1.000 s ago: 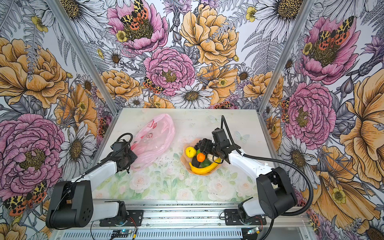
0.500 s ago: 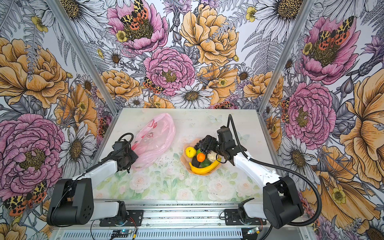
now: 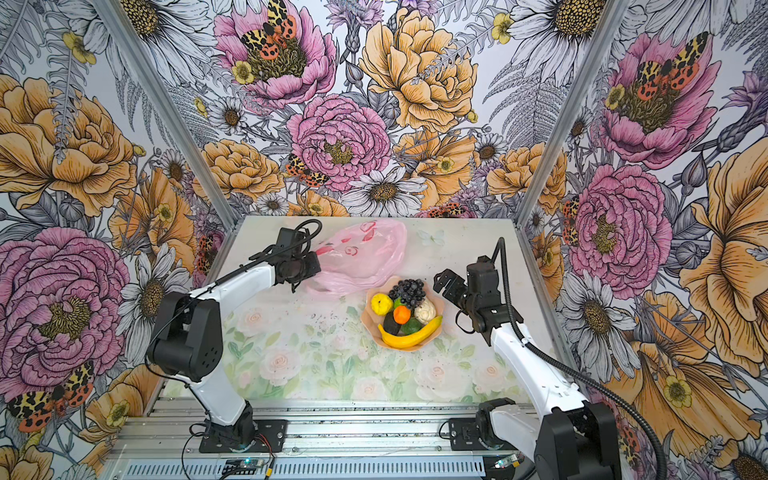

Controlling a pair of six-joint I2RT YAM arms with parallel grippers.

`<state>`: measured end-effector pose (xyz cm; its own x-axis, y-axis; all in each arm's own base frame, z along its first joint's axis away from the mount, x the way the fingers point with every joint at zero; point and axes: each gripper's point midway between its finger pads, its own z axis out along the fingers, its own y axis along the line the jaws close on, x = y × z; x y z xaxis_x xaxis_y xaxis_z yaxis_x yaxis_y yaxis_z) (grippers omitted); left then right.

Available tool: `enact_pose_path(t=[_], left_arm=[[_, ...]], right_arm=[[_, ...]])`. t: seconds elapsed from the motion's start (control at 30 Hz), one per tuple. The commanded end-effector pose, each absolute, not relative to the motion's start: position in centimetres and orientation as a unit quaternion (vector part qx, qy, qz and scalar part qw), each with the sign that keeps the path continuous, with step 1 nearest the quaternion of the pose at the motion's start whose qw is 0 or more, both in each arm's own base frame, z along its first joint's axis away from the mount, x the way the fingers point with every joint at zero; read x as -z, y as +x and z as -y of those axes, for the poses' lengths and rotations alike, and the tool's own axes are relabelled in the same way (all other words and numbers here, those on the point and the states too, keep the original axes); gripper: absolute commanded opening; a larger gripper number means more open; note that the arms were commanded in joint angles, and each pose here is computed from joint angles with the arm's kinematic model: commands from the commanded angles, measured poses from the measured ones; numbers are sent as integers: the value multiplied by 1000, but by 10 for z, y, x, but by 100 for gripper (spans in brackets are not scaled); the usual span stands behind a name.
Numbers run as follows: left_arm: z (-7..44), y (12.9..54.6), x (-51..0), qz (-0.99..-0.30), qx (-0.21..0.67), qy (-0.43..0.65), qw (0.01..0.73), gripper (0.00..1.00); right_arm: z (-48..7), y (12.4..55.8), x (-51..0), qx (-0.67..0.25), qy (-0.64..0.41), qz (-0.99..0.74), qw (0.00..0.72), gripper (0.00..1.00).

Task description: Take the fake fruits out of the plastic bag

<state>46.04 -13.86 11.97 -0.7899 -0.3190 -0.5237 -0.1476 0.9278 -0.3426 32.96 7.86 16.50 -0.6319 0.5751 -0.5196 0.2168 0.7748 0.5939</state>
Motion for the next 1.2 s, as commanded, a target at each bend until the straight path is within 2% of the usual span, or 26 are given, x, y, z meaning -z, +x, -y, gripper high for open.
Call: enact_pose_path(t=[0.0, 0.17, 0.33, 0.4, 0.53, 0.63, 0.73, 0.93, 1.03, 1.17], left_arm=[[162, 462, -107, -956, 144, -58, 248, 0], [196, 488, -121, -957, 157, 12, 243, 0], [199, 518, -125, -958, 134, 36, 251, 2], [197, 531, -124, -959, 112, 38, 258, 9], [187, 552, -133, -960, 69, 29, 271, 33], [193, 556, -138, -958, 77, 30, 274, 51], [200, 554, -145, -956, 83, 35, 279, 64], [194, 542, -167, -954, 101, 2, 281, 81], [192, 527, -178, -956, 123, -21, 267, 84], [178, 504, -195, -954, 101, -54, 276, 87]], right_arm=[[-72, 317, -159, -237, 230, -871, 363, 99], [-75, 305, -152, -248, 231, -872, 352, 100], [-79, 295, -143, -240, 220, -883, 338, 100], [-84, 291, -139, -235, 212, -889, 330, 100], [-95, 282, -126, -226, 203, -899, 317, 100], [-99, 276, -116, -218, 203, -904, 306, 99], [-99, 273, -110, -214, 205, -906, 301, 100], [-106, 267, -104, -219, 204, -910, 288, 100], [-108, 263, -98, -213, 206, -912, 284, 100], [-116, 263, -96, -215, 193, -915, 280, 100]])
